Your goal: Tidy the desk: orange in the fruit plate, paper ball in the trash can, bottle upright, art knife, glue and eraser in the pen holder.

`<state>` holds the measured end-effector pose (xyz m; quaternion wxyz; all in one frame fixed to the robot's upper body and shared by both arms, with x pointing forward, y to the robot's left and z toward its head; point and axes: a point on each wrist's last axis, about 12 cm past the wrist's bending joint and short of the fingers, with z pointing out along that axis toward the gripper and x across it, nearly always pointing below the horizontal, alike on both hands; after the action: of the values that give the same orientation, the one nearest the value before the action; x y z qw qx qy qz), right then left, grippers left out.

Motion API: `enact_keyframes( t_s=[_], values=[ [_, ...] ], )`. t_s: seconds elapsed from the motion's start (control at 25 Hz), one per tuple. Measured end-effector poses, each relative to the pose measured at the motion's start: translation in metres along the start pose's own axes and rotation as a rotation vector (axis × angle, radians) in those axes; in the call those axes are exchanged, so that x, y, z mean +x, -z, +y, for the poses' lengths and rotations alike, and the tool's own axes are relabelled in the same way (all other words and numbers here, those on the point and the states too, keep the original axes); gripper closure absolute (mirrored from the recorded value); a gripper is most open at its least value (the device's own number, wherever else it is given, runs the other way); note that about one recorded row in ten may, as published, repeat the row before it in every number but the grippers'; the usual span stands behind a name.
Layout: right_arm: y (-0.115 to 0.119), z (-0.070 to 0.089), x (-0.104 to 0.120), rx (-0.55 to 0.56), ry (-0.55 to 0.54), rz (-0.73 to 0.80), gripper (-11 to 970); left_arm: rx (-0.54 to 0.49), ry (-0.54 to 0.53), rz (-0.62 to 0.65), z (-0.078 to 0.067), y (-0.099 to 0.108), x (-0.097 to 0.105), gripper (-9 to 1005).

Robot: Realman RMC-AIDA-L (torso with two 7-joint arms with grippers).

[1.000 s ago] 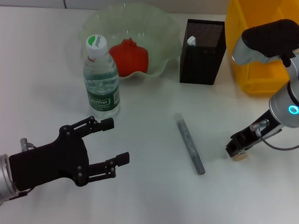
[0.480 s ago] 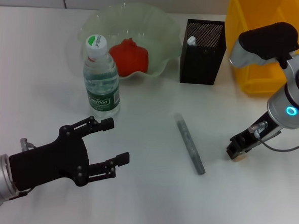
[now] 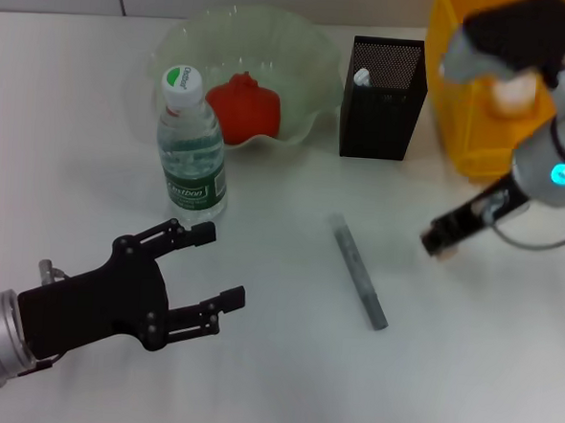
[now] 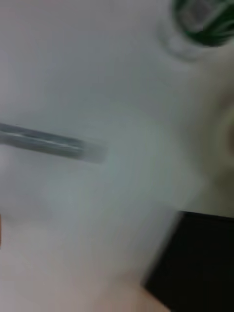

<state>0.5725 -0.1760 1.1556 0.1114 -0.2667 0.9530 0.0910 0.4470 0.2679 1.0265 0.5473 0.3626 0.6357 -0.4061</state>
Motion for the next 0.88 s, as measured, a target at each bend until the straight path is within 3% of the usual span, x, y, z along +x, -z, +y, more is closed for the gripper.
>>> enact_keyframes(
  t_s=[0.04, 0.08, 0.2, 0.24, 0.4, 0.56, 0.64, 0.88],
  values=[
    [0.017, -0.002, -0.005, 0.005, -0.003, -0.069, 710, 0.001, -0.001, 0.0, 0.0, 0.0, 0.0, 169],
    [0.017, -0.002, -0.005, 0.005, -0.003, -0.069, 709, 0.001, -0.001, 0.0, 0.0, 0.0, 0.0, 169],
    [0.048, -0.008, -0.016, 0.021, -0.014, -0.218, 707, 0.001, -0.001, 0.0, 0.0, 0.0, 0.0, 169],
    [0.067, -0.014, -0.024, 0.011, -0.018, -0.331, 706, 0.001, -0.002, 0.001, 0.001, -0.001, 0.0, 169],
    [0.082, -0.024, -0.036, -0.003, -0.027, -0.468, 702, 0.0, -0.003, 0.002, 0.001, -0.001, -0.001, 169],
    [0.077, -0.039, -0.05, 0.001, -0.056, -0.538, 698, 0.0, -0.004, 0.002, 0.001, -0.001, -0.001, 169],
    [0.063, -0.048, -0.06, -0.001, -0.063, -0.538, 697, 0.0, -0.004, 0.001, 0.001, -0.001, -0.001, 169],
    [0.034, -0.053, -0.072, -0.033, -0.055, -0.509, 691, 0.004, -0.008, -0.001, 0.002, -0.002, -0.002, 169]
  ],
)
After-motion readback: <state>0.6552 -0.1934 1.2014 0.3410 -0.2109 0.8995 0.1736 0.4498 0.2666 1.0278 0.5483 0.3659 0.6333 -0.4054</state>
